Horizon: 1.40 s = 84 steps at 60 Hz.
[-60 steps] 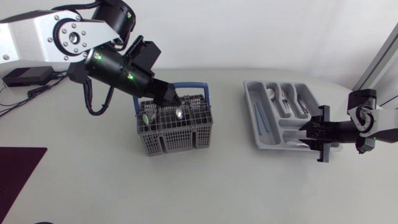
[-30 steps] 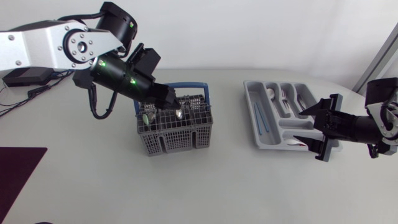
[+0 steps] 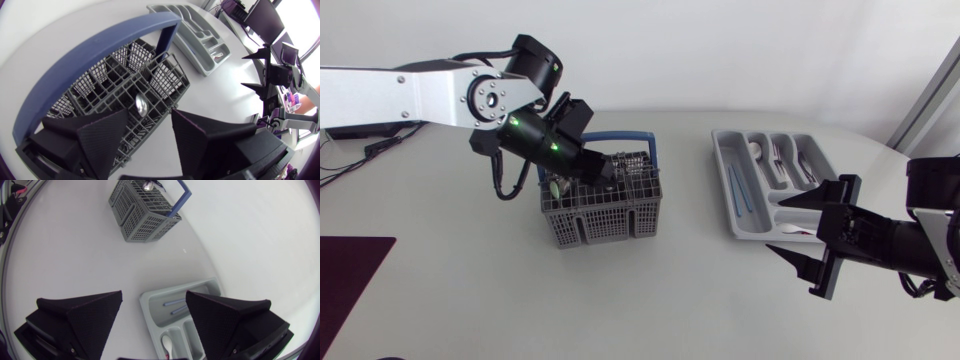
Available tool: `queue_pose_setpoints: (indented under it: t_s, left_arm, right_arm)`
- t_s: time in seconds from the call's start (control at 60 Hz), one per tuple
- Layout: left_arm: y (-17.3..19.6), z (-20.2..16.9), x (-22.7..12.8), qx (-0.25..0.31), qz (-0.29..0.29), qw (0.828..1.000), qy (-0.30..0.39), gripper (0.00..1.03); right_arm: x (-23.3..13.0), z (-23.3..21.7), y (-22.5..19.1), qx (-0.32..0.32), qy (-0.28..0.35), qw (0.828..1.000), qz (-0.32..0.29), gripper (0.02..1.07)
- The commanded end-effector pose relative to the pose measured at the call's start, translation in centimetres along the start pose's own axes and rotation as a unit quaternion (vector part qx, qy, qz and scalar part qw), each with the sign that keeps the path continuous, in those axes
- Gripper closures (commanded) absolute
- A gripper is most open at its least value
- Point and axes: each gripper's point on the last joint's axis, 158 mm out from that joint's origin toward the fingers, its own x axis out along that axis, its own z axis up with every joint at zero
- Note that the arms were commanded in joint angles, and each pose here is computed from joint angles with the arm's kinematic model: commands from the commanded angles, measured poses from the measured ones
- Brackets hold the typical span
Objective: Unload the cutlery basket into the drawer organizer.
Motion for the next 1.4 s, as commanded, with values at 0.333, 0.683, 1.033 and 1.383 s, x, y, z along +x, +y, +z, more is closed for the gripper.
queue_pose_setpoints:
  t_s: [0.333,0.683,1.033,1.383]
  left_arm:
    - [-0.6,0.2,1.3,-0.009,-0.009,1.000,0.002,0.48]
    - [-0.4,0.2,1.6,-0.013,-0.007,1.000,-0.009,0.64]
    - [-0.1,0.1,1.4,-0.009,0.016,1.000,-0.017,0.85]
    - [-0.9,0.6,-0.8,0.003,0.018,0.998,-0.064,0.98]
  right_arm:
    - [0.1,0.6,2.2,0.011,-0.009,1.000,0.020,0.15]
    - [0.2,0.8,3.0,0.006,-0.010,1.000,0.028,0.15]
    - [0.0,1.4,3.6,0.003,-0.016,0.999,0.032,0.15]
    - [-0.1,1.8,3.8,0.002,-0.017,0.999,0.032,0.15]
